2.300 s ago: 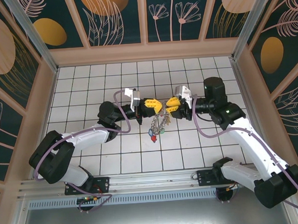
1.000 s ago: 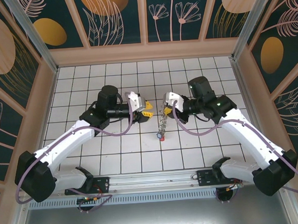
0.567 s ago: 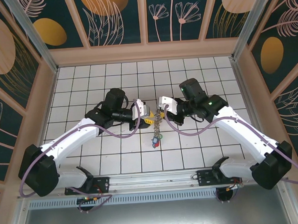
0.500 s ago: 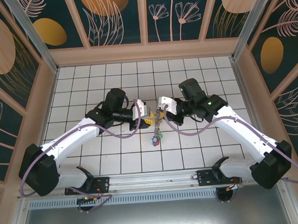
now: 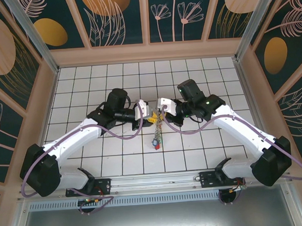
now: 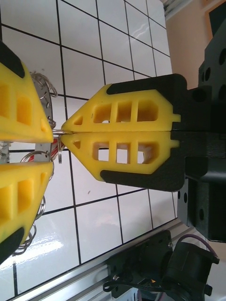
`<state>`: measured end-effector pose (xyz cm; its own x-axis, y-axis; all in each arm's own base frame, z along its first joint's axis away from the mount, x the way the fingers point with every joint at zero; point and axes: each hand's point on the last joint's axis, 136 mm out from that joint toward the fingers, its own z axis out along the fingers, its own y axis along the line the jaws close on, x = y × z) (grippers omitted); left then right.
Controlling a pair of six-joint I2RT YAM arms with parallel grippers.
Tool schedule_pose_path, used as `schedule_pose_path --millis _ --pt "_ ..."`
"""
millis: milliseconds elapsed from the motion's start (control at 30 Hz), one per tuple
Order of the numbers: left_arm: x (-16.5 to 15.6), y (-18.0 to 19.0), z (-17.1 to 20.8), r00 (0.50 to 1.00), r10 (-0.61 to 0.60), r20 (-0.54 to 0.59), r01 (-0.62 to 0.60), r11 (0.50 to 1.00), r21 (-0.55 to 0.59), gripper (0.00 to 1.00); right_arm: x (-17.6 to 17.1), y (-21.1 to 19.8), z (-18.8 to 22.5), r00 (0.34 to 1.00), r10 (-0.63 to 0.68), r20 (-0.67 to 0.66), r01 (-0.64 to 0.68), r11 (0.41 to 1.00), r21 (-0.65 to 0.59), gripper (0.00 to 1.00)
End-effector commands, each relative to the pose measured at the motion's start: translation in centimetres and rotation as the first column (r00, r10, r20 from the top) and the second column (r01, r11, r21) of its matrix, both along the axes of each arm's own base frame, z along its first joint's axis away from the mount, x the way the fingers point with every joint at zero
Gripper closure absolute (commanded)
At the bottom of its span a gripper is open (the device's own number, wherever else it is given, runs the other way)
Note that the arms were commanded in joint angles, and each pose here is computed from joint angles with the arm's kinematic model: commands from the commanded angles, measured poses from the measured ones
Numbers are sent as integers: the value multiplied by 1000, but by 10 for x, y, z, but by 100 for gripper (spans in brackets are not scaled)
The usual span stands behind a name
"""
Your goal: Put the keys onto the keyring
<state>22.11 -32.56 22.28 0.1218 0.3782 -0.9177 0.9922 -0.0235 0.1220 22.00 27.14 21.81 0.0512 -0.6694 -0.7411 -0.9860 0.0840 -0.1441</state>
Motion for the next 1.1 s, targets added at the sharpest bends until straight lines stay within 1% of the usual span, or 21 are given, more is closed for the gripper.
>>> schedule_pose_path --millis 0,267,367,533,767,900,1067 --pt "5 -10 20 999 -24 46 26 999 -45 81 4 16 34 997 29 66 -35 994 102 100" --pt "15 -7 23 996 37 79 -34 999 -35 73 2 15 33 998 32 59 -37 995 97 100" --pt "23 -5 26 991 85 99 -83 996 -30 73 1 14 32 998 32 57 -37 995 94 100" --pt "21 -4 32 989 82 124 -76 996 -48 72 0 13 30 998 30 55 -35 995 92 100" --pt "22 -2 28 988 85 129 -81 996 -34 69 0 11 26 998 19 56 -24 996 83 100" --pt "29 0 24 983 117 144 -116 993 -14 69 0 11 25 998 17 61 -22 997 78 100" --pt "26 -1 27 983 106 151 -104 994 -25 68 0 9 22 998 12 62 -17 997 71 100"
